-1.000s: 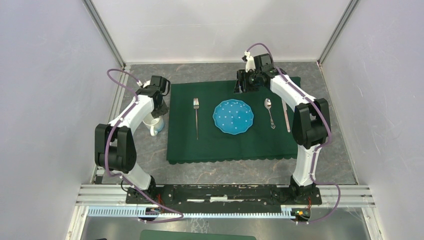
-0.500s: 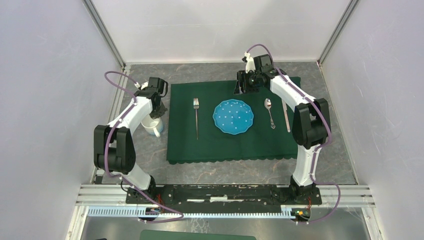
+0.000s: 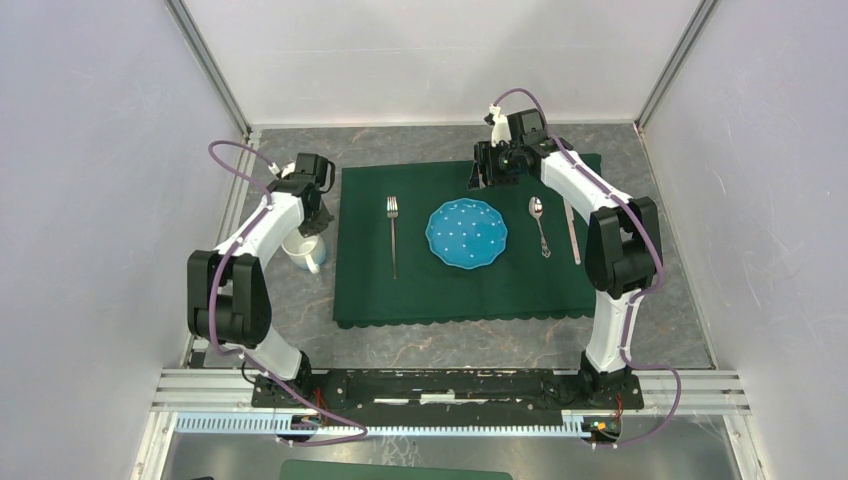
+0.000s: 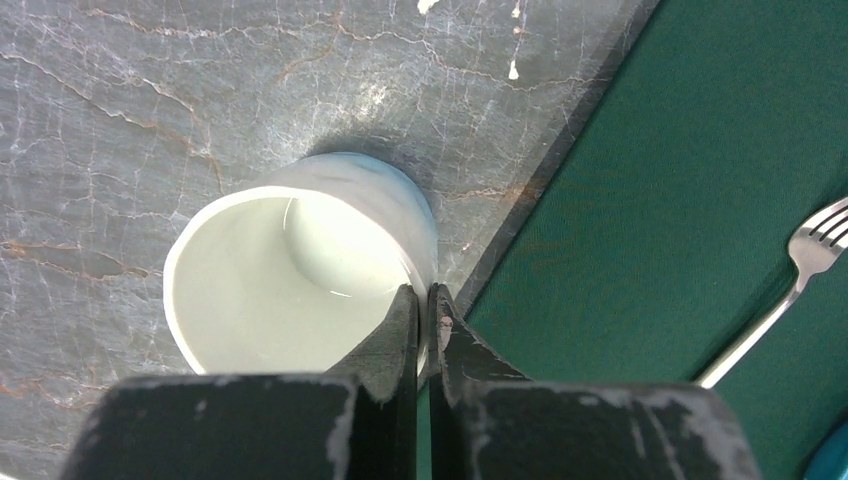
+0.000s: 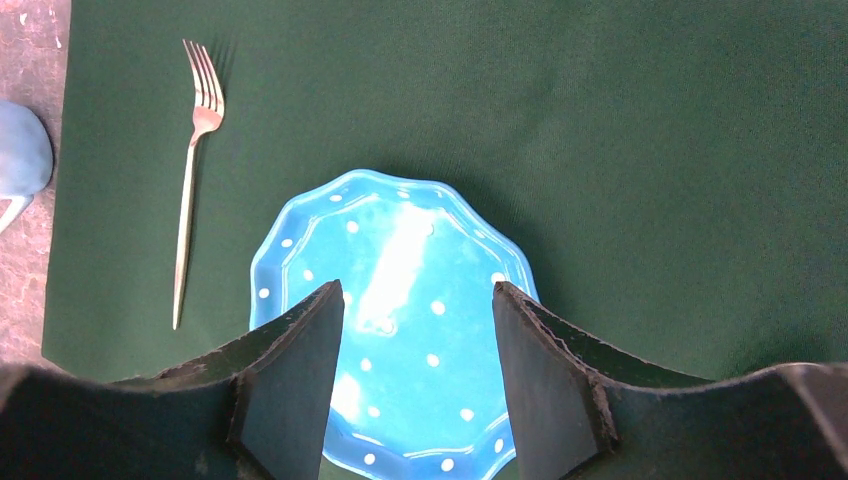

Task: Set the dinner table for one person
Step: Pick up the cup at the center of the board, then place the cup on the napkin.

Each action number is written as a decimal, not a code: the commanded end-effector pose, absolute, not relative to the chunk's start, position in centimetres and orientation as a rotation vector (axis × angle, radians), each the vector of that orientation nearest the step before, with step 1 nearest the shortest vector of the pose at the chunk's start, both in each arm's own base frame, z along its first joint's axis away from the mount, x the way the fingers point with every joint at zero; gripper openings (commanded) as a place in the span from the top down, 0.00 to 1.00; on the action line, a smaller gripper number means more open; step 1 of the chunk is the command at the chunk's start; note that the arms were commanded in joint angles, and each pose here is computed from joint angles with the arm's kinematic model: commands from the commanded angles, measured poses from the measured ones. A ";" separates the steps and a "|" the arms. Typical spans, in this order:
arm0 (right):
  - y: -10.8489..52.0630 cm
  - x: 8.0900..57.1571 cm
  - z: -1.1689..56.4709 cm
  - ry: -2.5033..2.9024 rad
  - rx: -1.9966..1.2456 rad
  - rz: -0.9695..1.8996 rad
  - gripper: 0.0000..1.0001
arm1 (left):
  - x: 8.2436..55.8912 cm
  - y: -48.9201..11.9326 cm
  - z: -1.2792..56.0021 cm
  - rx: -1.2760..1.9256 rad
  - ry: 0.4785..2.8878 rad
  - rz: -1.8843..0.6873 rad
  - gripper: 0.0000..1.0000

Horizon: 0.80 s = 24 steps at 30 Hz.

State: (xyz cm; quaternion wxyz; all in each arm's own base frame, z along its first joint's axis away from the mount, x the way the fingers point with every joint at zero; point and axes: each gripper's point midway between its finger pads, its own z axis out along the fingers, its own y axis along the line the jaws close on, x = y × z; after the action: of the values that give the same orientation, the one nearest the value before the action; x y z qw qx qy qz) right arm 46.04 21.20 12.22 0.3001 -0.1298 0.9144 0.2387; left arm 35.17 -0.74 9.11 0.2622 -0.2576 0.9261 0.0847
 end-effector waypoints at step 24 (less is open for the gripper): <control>16.0 47.8 16.3 2.334 -0.230 0.531 0.38 | 48.8 -14.9 17.5 -0.253 2.450 -0.339 0.98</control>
State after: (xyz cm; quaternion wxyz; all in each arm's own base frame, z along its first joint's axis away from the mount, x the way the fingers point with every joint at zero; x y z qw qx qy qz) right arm 47.14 17.52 13.15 0.3197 -0.0960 0.9171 0.2178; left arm 46.53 -8.29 15.16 0.3077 -0.1840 0.9316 -0.0590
